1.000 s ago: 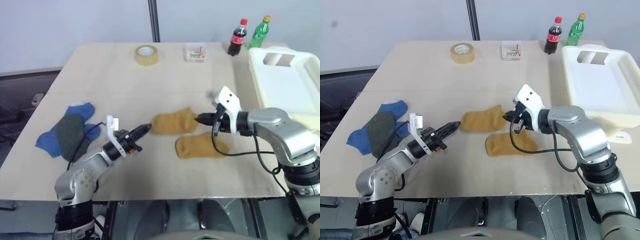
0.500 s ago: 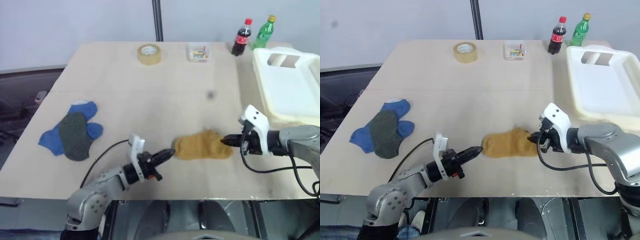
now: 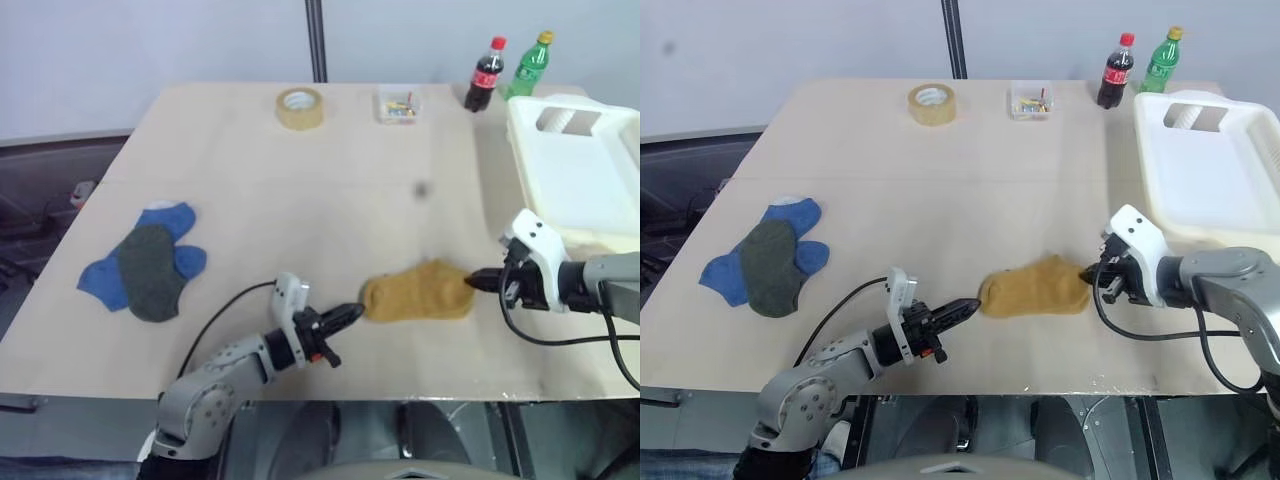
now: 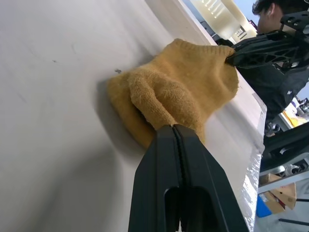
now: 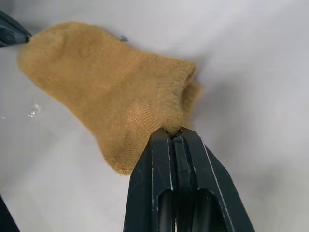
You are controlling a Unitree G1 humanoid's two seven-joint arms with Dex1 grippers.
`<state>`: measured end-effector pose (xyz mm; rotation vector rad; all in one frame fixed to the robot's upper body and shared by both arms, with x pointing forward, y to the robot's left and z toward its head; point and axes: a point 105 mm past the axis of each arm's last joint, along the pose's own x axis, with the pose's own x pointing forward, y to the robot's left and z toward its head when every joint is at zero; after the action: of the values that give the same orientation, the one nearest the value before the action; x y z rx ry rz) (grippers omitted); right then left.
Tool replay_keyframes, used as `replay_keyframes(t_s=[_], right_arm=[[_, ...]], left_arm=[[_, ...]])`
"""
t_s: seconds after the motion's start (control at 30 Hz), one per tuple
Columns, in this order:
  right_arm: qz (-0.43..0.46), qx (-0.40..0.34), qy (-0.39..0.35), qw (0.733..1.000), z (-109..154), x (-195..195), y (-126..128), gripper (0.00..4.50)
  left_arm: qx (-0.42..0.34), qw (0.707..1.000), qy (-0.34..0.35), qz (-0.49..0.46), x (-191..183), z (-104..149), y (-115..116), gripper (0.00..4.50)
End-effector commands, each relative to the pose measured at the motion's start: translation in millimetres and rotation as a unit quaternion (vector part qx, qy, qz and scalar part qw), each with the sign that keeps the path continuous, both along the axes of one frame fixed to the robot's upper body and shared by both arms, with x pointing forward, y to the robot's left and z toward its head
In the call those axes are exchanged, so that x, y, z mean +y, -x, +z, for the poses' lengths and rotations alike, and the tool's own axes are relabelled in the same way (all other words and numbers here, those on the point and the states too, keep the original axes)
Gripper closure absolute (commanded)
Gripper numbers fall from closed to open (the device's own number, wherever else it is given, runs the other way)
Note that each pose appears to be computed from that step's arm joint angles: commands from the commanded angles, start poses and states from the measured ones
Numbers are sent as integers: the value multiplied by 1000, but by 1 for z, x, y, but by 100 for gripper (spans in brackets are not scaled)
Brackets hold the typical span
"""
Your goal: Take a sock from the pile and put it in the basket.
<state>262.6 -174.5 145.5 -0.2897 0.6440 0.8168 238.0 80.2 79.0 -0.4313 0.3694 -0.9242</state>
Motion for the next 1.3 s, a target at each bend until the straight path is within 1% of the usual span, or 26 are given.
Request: replay_keyframes(t_s=[0.03,0.1,0.37,0.53,0.6,0.73,0.77,0.8,0.87,0.9,1.03,1.13,1.2,1.23,1.3], right_arm=[[-8,-10,-11,1000,5,-1,1,450],[-12,-13,-13,1000,10,-3,1,450],[-21,-21,-15,999,18,-7,1,450],[-30,-11,-17,999,6,-5,-1,450],[-38,0,-10,999,-2,-9,-1,450],[-44,15,-11,999,-13,-12,1,450],[-41,19,-10,999,-15,-12,3,404],[-37,21,-9,999,-17,-12,5,390],[-29,3,0,1000,-16,-13,5,324],[-36,-14,1,999,-13,-14,1,270],[-18,-94,-33,995,16,-6,-12,270],[48,-179,-81,979,37,20,-13,270],[89,-206,-87,971,33,34,-9,270],[106,-202,-76,971,22,39,-6,270],[106,-178,-73,976,-3,44,-6,270]], left_arm=[[-39,999,30,3,0,21,-4,445],[-41,998,42,-2,0,25,-3,445],[-35,998,42,-18,-2,25,1,445],[-23,999,27,-24,-5,17,2,445],[-16,1000,11,-22,-5,9,1,445],[-10,1000,4,7,-7,1,-5,445],[-11,1000,0,20,-6,-1,-9,450],[-11,1000,-4,28,-5,-2,-11,450],[-10,999,-11,34,-5,-6,-13,450],[-10,999,-11,33,-5,-6,-13,450],[-10,999,-11,33,-4,-6,-13,450],[-10,999,-12,32,-3,-6,-13,450],[-10,999,-12,32,-3,-6,-14,450],[-11,999,-13,32,-3,-6,-14,450],[-14,999,-16,32,-3,-5,-14,450]])
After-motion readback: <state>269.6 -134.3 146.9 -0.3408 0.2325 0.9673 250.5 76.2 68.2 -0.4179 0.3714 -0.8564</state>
